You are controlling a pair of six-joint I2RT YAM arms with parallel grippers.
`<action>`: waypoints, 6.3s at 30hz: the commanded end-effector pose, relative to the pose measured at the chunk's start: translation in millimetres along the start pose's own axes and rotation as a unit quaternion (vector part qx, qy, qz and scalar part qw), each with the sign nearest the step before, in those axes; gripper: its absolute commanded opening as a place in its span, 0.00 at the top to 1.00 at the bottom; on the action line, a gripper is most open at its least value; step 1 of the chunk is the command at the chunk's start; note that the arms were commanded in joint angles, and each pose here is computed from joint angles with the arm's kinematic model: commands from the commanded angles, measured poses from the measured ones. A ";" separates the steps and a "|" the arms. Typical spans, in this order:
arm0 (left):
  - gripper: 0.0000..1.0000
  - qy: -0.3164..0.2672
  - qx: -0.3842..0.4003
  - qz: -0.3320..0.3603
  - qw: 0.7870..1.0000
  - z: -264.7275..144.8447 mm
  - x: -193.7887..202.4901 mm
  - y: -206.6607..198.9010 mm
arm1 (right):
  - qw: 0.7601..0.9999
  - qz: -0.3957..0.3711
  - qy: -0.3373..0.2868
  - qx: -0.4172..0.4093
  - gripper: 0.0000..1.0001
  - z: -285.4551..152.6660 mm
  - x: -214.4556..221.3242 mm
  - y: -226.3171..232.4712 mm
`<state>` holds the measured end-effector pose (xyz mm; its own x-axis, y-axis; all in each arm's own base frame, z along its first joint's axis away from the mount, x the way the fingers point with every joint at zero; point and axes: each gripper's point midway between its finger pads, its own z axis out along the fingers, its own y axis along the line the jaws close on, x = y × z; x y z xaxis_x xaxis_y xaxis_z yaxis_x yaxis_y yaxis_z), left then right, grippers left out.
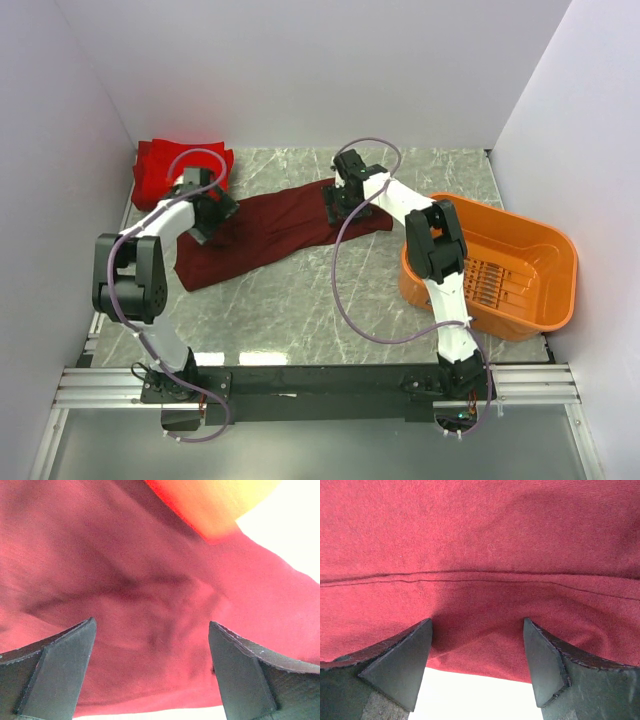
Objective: Fold and stack the t-shirts
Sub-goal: Fold the tshirt
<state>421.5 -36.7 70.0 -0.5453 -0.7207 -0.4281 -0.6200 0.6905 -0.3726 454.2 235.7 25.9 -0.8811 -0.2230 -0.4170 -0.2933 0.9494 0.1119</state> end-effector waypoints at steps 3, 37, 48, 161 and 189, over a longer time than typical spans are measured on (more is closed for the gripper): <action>0.01 0.056 0.056 0.045 0.996 -14.8 45.5 -37.4 | 0.999 0.032 -0.023 -0.019 0.20 -18.7 -8.2 -1.9; 0.01 -0.053 0.054 0.012 0.997 -40.3 -32.3 -26.9 | 0.998 0.064 -0.028 0.000 0.20 -50.5 -9.2 -46.4; 0.01 0.033 0.037 0.048 0.998 6.3 33.9 -26.3 | 0.997 0.054 -0.061 -0.018 0.20 -16.9 -79.5 -40.4; 0.68 0.270 0.169 0.161 0.934 -129.7 294.1 81.0 | 0.996 0.026 0.014 -0.089 0.20 -132.2 251.6 78.3; 1.00 0.266 0.141 0.122 0.946 -159.5 311.6 111.5 | 0.992 0.048 0.072 -0.091 0.25 -133.6 309.3 68.4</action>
<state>92.2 -190.9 25.7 -0.9174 -0.3879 -0.0892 -0.2784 0.7855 -0.5527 111.5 196.9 26.5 -0.9451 -0.1962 -0.2615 -0.2738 0.9121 0.3052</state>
